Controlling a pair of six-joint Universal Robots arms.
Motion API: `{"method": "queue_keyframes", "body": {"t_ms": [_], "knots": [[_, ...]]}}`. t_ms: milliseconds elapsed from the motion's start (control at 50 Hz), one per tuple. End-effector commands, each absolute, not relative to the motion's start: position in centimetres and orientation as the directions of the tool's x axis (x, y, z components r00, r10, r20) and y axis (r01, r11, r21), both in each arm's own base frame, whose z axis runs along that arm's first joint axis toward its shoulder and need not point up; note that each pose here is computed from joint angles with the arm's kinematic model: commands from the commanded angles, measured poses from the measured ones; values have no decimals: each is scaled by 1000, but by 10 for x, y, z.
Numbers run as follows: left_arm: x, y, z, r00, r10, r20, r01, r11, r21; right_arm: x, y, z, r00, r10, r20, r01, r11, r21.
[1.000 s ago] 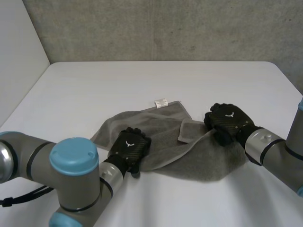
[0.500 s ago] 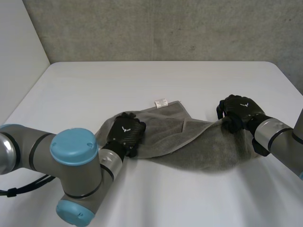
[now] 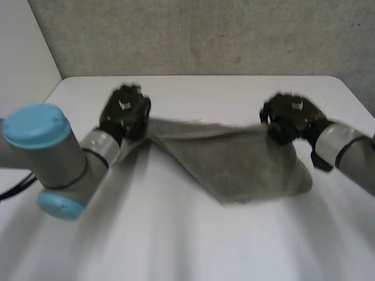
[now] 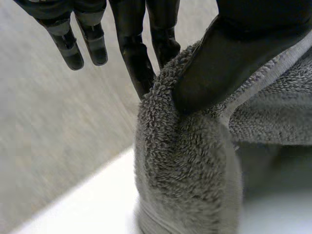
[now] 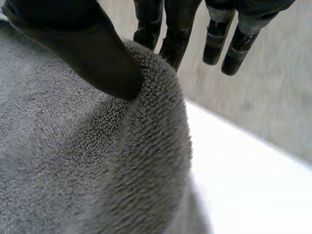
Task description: Fold the towel.
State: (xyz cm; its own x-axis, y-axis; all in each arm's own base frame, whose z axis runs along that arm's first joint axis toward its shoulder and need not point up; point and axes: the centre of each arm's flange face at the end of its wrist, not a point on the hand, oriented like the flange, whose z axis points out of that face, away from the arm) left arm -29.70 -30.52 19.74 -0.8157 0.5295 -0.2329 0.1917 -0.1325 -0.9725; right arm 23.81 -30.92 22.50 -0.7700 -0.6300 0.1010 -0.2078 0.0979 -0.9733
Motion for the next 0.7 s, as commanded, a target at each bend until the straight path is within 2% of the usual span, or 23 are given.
{"method": "queue_keyframes", "body": {"t_ms": [20,60,80,120,180,260,280,300,340,360,400,420,440,460,500,520,560,580,620,700], "knots": [[-298,-335,281,-856,448,-257,96,-351,-931,256,-332,305,-737,-643,208,-129,-169,-977],[-297,-329,319,-865,429,-260,53,-437,-898,268,-326,346,-728,-639,247,-69,-291,-954],[-297,-329,320,-865,429,-260,53,-437,-898,268,-326,346,-728,-639,248,-68,-292,-954],[-289,-307,358,-873,419,-250,5,-505,-863,272,-309,378,-732,-637,243,25,-381,-924],[-279,-288,368,-871,433,-233,-33,-523,-852,264,-294,386,-735,-640,226,84,-416,-906],[-275,-271,360,-840,486,-240,-57,-520,-852,259,-276,379,-726,-652,219,96,-412,-906],[-272,-267,345,-820,515,-248,-46,-492,-869,256,-271,367,-716,-664,216,79,-385,-920],[-272,-267,345,-820,516,-248,-46,-492,-870,256,-271,367,-716,-664,216,79,-384,-920],[-263,-265,303,-777,575,-256,5,-400,-916,249,-268,330,-687,-692,222,9,-314,-950],[-263,-265,303,-777,575,-256,6,-400,-917,249,-267,330,-687,-692,222,9,-313,-950],[-254,-261,263,-733,638,-234,48,-295,-954,242,-260,294,-648,-713,269,-95,-274,-957],[-254,-261,263,-733,639,-234,48,-295,-954,242,-259,293,-648,-713,269,-96,-274,-957],[-254,-258,242,-708,674,-210,65,-234,-970,239,-253,276,-627,-724,289,-153,-249,-956],[-254,-258,241,-707,675,-210,65,-234,-970,239,-253,276,-627,-724,289,-153,-249,-956],[-252,-251,196,-674,725,-141,112,-89,-990,233,-242,244,-599,-738,311,-268,-182,-946],[-252,-251,196,-674,726,-141,112,-88,-990,232,-242,244,-599,-738,312,-269,-181,-946],[-250,-243,168,-654,750,-93,164,21,-986,231,-231,218,-552,-770,320,-367,-121,-922],[-250,-243,168,-654,751,-93,165,22,-986,231,-231,218,-551,-770,320,-367,-120,-922],[-248,-236,153,-641,763,-80,232,94,-968,229,-225,202,-513,-804,300,-435,-58,-899],[-245,-232,146,-621,777,-101,303,119,-945,228,-221,201,-495,-821,285,-455,-34,-890]]}}
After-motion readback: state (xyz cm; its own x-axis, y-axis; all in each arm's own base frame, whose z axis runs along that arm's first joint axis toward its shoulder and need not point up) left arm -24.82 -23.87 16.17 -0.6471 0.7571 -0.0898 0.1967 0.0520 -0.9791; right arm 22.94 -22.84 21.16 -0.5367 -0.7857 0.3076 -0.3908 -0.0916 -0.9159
